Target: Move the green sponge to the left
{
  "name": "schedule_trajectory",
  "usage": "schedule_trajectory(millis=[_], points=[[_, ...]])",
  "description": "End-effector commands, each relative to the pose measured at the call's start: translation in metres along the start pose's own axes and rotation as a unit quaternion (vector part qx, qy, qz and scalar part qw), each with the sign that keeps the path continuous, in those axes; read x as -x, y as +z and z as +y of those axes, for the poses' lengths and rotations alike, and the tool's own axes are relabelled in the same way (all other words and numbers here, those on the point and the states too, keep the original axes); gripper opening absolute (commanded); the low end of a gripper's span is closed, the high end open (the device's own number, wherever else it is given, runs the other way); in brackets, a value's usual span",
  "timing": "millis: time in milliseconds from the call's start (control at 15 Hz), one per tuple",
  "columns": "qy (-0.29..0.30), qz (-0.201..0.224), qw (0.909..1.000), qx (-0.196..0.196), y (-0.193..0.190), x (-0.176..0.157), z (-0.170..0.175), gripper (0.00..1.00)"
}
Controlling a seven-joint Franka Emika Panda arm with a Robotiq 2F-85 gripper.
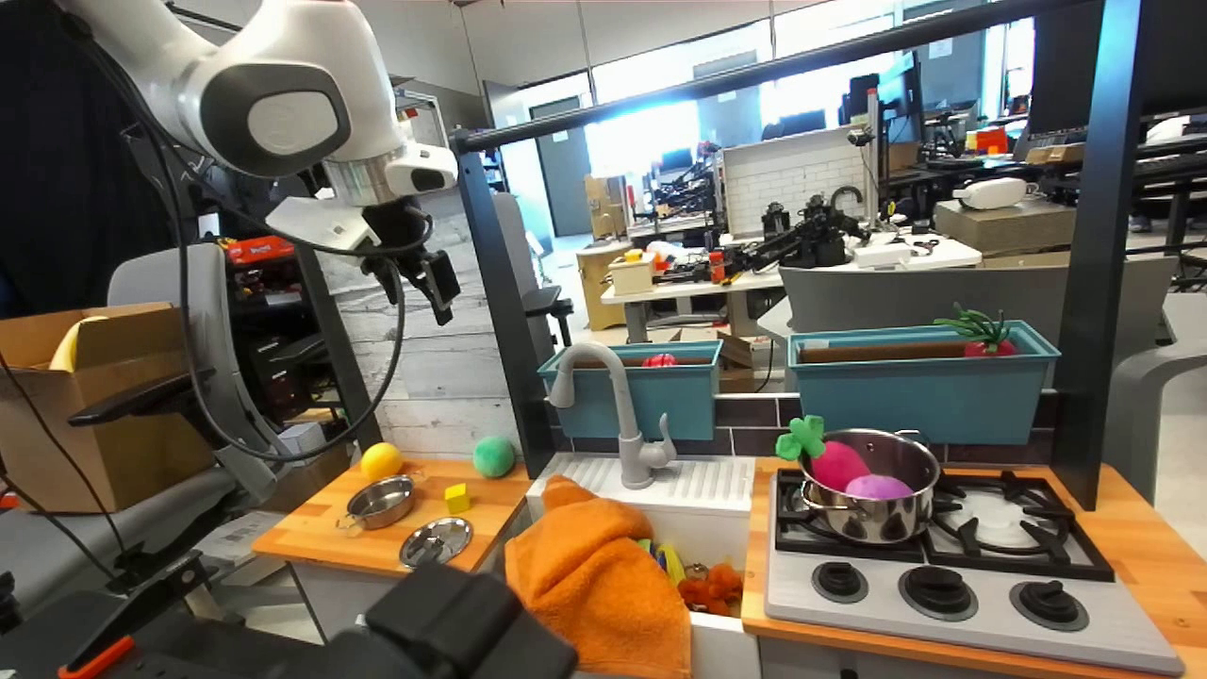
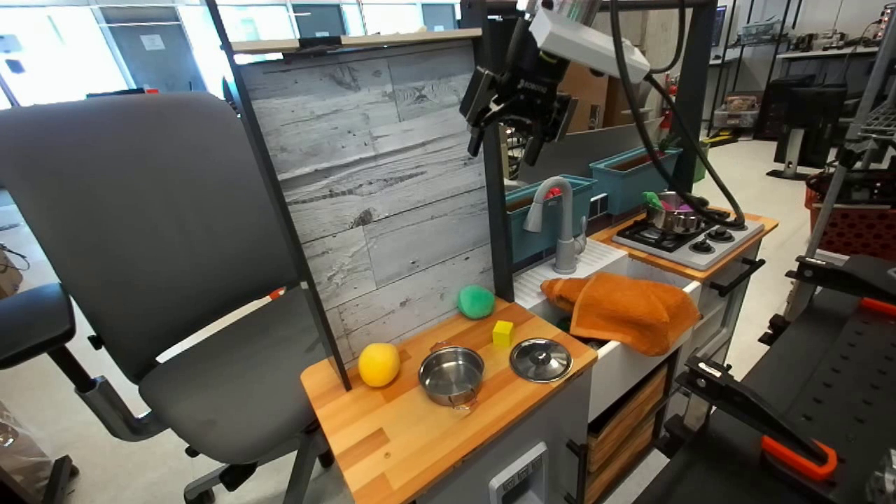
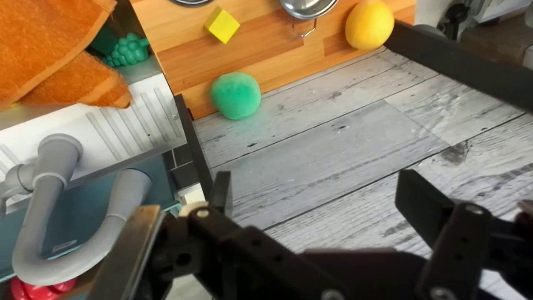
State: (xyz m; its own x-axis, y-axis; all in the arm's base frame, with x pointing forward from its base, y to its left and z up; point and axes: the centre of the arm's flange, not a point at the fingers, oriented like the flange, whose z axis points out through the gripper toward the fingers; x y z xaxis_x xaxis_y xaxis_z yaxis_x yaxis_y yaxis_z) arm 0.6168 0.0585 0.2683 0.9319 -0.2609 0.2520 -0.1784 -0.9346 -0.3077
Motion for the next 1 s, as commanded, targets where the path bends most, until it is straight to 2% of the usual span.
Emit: schedule_trajectory(millis=[0, 600, 933], points=[[0.043, 0.003, 0.9989, 0.019, 0.028, -0.038, -0.002, 1.00], [0.094, -0.004, 0.9937, 0.062, 0.092, -0.044, -0.008, 1.00], [0.121, -0.008, 0.9905, 0.064, 0.131, -0.040, -0.017, 1.00]])
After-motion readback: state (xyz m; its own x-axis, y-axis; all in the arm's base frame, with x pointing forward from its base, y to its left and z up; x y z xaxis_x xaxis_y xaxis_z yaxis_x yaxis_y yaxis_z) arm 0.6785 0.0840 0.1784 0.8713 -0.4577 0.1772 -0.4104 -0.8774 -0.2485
